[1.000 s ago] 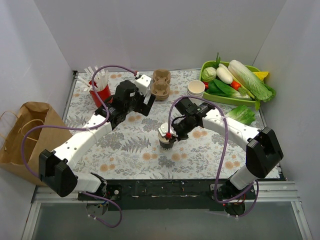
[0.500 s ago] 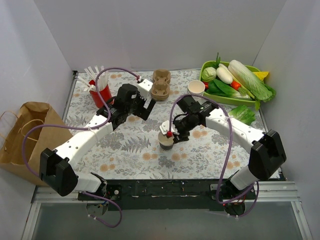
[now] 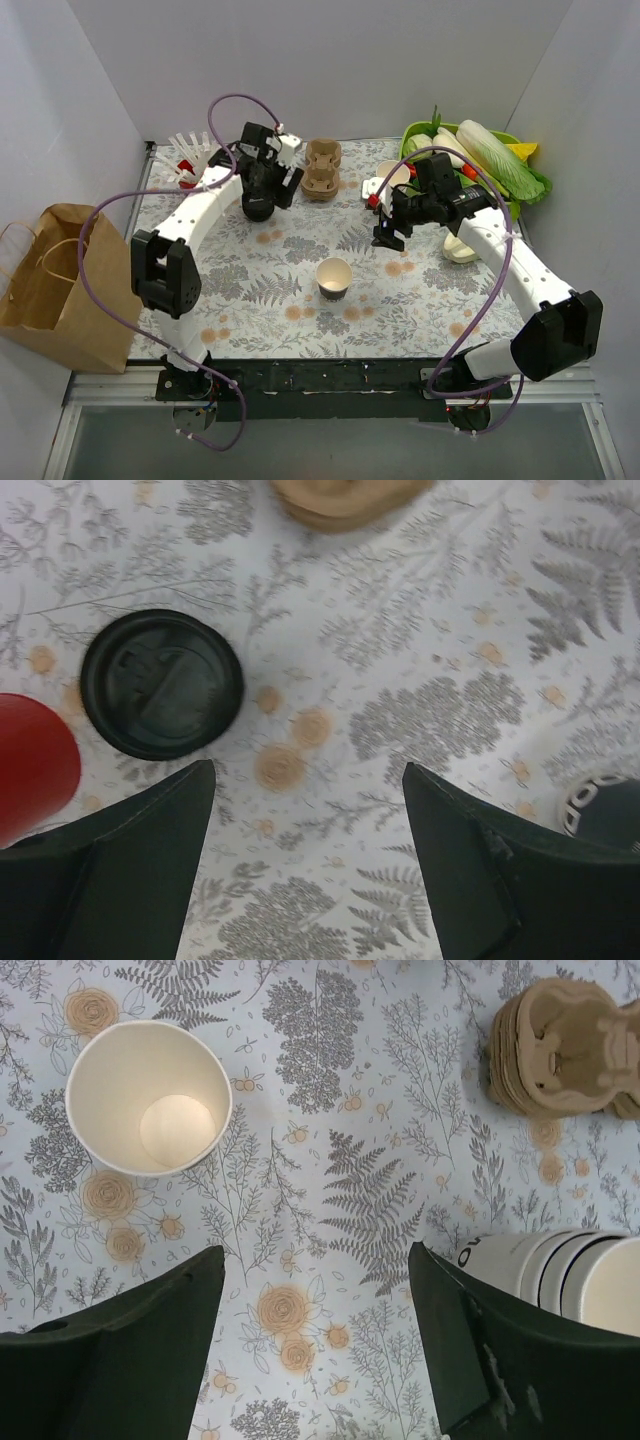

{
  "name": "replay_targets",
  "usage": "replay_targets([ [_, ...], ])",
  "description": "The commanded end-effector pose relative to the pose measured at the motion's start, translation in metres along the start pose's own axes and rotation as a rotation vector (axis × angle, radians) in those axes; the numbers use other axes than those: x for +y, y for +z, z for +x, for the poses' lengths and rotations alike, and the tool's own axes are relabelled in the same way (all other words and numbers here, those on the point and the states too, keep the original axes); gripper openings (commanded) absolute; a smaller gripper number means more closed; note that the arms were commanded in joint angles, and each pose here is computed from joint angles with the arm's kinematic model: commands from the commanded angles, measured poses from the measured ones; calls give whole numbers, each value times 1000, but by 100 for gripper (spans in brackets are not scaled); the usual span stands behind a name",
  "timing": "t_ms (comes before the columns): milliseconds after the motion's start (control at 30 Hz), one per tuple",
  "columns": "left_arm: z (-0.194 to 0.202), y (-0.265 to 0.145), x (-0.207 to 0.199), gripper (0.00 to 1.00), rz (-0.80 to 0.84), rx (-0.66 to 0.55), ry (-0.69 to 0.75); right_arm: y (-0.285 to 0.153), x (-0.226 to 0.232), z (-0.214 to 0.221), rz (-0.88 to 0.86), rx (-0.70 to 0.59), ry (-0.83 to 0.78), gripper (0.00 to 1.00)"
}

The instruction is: Pack the takeout coffee

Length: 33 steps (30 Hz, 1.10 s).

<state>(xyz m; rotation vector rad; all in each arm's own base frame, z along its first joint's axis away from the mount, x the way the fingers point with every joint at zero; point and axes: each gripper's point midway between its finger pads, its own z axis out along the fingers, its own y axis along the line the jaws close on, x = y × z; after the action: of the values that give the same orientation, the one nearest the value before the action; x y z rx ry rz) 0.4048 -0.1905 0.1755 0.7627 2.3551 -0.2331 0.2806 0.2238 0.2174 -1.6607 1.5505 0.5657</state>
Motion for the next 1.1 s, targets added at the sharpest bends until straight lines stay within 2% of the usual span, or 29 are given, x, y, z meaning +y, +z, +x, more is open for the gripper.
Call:
replay_targets([
  [0,-5,-3,28,75,52,46,9,-11,-16,-10,91,-27,129,82],
  [133,-4,22,32,63,77,100,44,-12,-17,-10,122,-41,143,78],
  [267,5,49,38,56,74,166,40,-14,-20,-7,151,-29,174,76],
  [333,6,55,43,51,52,176,33,-14,-18,-4,155,-19,196,75],
  [433,10,66,52,39,5,188,25,-15,-13,-3,152,-20,211,75],
  [500,7,69,58,35,-29,172,17,-15,-11,-2,151,-19,220,74],
  [1067,15,90,65,31,-71,174,-6,-9,-14,3,111,9,221,72],
])
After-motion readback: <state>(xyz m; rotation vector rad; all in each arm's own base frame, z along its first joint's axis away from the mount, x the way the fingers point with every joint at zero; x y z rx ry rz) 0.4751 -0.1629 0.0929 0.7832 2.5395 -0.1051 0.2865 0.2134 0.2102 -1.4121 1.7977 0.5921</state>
